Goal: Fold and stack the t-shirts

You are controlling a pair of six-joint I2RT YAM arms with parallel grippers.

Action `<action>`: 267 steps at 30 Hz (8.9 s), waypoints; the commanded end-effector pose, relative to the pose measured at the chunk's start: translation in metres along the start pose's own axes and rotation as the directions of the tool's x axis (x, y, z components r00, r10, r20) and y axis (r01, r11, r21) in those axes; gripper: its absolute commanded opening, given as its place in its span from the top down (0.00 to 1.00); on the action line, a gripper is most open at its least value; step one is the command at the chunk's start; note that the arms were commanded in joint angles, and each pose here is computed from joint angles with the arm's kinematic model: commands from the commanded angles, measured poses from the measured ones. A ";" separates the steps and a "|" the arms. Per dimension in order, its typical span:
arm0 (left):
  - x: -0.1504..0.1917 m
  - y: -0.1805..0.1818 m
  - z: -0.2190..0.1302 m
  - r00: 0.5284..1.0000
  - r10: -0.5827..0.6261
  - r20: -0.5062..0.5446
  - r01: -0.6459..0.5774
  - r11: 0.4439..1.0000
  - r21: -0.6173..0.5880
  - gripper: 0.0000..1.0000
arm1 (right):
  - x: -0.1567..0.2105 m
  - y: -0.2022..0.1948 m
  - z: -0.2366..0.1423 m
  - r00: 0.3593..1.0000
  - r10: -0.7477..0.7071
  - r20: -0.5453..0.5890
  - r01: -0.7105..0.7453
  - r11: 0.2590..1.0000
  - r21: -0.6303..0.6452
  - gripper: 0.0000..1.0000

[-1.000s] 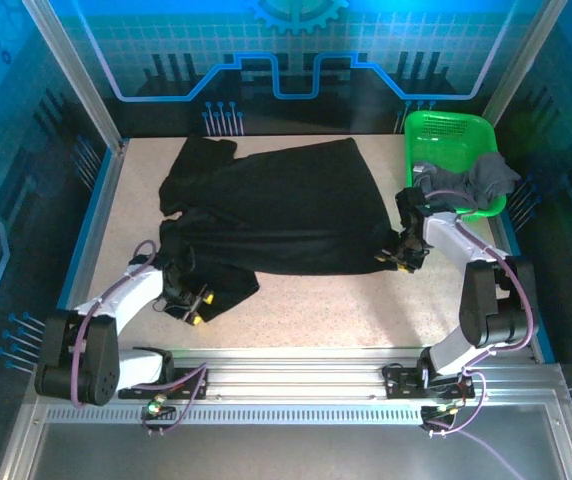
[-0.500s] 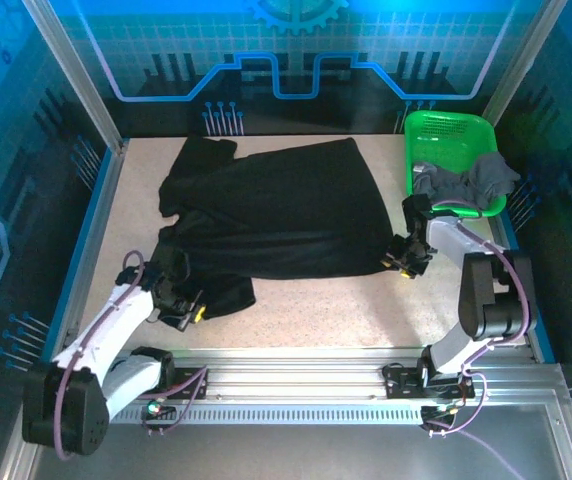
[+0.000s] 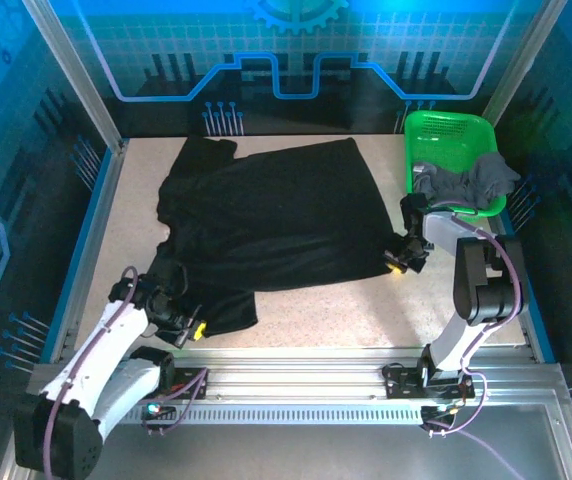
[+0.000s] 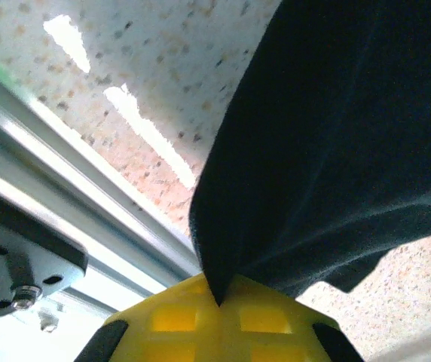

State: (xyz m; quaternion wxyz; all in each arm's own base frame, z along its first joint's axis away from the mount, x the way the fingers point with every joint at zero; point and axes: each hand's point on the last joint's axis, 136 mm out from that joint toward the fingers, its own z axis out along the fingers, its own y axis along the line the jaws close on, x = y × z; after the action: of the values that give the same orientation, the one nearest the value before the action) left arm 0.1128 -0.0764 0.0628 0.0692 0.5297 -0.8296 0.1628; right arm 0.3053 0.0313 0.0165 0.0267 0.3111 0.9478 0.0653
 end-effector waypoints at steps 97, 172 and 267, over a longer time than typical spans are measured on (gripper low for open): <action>-0.181 -0.224 -0.073 0.899 0.241 0.365 -0.295 0.950 0.100 0.37 | -0.103 0.077 -0.061 0.968 -0.222 0.118 0.206 0.969 0.136 0.52; -0.095 -0.168 0.021 0.987 -0.110 0.120 0.086 0.978 0.189 0.43 | 0.090 0.179 -0.109 0.786 -0.603 0.135 0.580 0.642 -0.501 0.40; -0.192 -0.284 -0.075 0.842 0.266 0.469 -0.344 0.935 0.088 0.51 | 0.005 0.139 -0.100 0.831 -0.511 0.220 0.549 0.817 -0.175 0.38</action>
State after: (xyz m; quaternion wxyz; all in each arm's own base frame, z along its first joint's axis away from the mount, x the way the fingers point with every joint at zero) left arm 0.4023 0.0140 0.1500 -0.1941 0.4454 -0.8695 0.0886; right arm 0.3369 0.1246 0.1204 0.1209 0.0596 0.9861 0.0971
